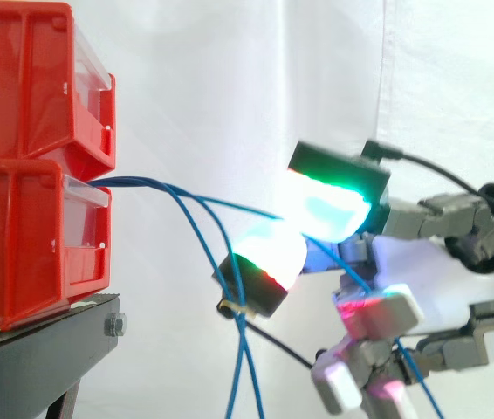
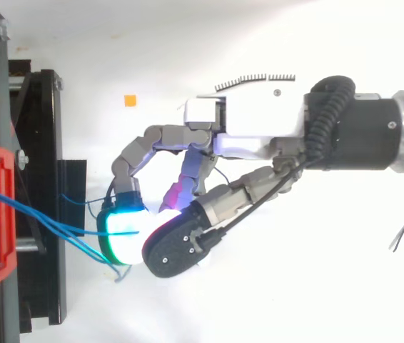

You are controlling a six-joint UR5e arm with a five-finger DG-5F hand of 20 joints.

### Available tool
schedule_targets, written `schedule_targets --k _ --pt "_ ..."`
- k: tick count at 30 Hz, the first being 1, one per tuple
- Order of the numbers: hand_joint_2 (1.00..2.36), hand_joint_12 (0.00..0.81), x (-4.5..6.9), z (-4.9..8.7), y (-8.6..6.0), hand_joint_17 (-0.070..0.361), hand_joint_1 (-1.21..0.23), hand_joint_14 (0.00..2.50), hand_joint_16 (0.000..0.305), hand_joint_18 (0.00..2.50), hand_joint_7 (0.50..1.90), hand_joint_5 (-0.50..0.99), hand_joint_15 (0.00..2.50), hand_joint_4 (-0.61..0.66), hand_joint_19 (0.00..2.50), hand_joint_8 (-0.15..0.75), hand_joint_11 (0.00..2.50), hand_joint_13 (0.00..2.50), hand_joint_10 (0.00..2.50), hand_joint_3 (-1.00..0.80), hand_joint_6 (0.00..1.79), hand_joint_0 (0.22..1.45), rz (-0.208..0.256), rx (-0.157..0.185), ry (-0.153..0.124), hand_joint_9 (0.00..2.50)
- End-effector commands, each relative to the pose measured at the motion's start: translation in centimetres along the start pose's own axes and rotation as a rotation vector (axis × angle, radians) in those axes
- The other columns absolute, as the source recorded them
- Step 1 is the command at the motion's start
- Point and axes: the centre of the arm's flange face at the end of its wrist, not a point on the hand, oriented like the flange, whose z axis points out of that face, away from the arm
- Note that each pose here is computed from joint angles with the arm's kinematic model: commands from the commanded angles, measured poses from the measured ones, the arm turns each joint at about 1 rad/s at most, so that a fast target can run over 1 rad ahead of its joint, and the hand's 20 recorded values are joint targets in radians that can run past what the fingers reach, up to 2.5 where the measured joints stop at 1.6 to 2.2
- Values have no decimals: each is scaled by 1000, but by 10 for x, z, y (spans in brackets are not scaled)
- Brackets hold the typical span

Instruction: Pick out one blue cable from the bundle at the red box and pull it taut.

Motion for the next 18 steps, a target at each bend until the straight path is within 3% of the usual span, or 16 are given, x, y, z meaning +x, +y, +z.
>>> schedule_targets --k 1,4,18 --pt "1017 308 -1 -15 18 102 -732 18 45 1066 983 -15 503 -103 669 298 666 1003 28 -294 850 585 -16 34 -4 1295" --pt "1016 309 -2 -24 21 101 -723 18 45 1063 981 -16 501 -101 672 300 662 1002 30 -304 852 589 -28 80 -9 1260" --pt "1012 316 -3 -38 25 102 -666 20 45 1037 965 -28 514 -88 685 309 648 998 25 -359 857 593 -31 153 -15 1228"
